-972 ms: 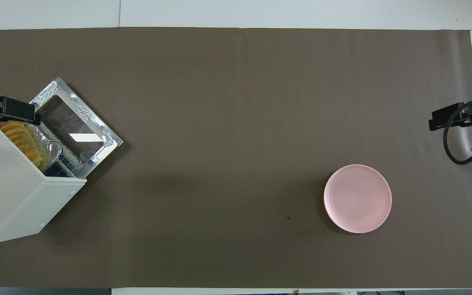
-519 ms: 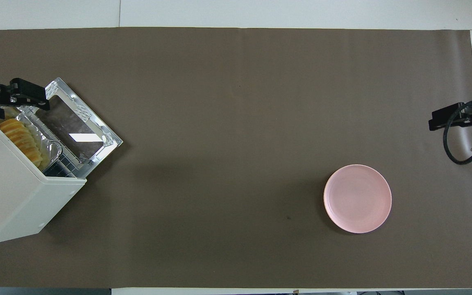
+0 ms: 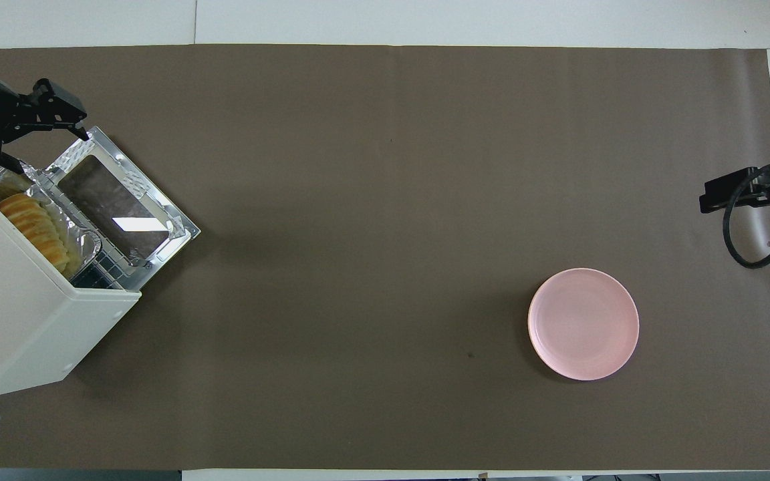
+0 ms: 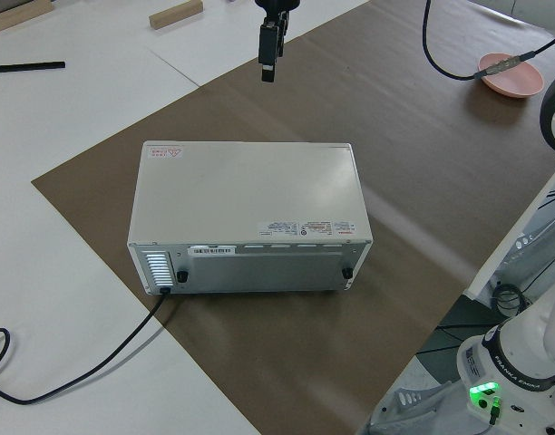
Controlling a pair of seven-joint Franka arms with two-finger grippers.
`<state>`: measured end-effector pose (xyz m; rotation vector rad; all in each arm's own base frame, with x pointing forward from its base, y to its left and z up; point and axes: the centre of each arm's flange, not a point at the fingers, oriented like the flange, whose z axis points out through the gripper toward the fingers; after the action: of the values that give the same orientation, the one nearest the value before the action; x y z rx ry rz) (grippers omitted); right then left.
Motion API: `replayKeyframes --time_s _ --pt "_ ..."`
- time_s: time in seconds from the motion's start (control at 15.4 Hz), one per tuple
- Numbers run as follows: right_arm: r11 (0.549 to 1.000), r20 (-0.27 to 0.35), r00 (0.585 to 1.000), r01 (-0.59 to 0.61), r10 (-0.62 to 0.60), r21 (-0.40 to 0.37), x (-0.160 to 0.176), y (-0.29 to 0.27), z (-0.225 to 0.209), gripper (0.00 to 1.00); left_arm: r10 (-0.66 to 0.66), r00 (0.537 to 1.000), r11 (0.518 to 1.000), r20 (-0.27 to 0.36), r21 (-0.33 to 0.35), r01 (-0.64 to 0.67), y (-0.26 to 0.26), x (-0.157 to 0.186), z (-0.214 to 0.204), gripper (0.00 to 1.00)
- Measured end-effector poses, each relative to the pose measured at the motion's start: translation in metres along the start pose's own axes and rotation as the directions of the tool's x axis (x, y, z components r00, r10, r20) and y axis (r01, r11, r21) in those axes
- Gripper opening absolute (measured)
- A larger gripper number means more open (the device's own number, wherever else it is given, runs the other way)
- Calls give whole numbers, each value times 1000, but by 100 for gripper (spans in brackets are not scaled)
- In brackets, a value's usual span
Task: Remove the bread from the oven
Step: 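Reach the left gripper into the oven and grasp the foil tray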
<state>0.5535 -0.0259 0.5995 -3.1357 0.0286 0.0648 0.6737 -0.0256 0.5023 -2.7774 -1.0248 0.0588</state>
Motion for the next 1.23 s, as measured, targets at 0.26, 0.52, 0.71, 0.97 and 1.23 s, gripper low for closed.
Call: replayKeyframes --time_s 0.26,0.52,0.71,0.97,1.23 --pt "1000 0 1000 0 0 0 0 0 0 100 -97 995 994 -36 41 98 5 5 51 100" --pt "1000 0 1000 0 0 0 0 0 0 100 -93 994 994 -56 49 95 -9 -5 95 100" --pt "1000 0 1000 0 0 0 0 0 0 100 -97 994 994 -52 52 100 -18 -8 99 100" --pt "1000 0 1000 0 0 0 0 0 0 100 -110 993 992 -45 59 113 -28 -5 103 100" --pt "1000 0 1000 0 0 0 0 0 0 100 -109 993 993 -46 48 111 -32 -6 121 100"
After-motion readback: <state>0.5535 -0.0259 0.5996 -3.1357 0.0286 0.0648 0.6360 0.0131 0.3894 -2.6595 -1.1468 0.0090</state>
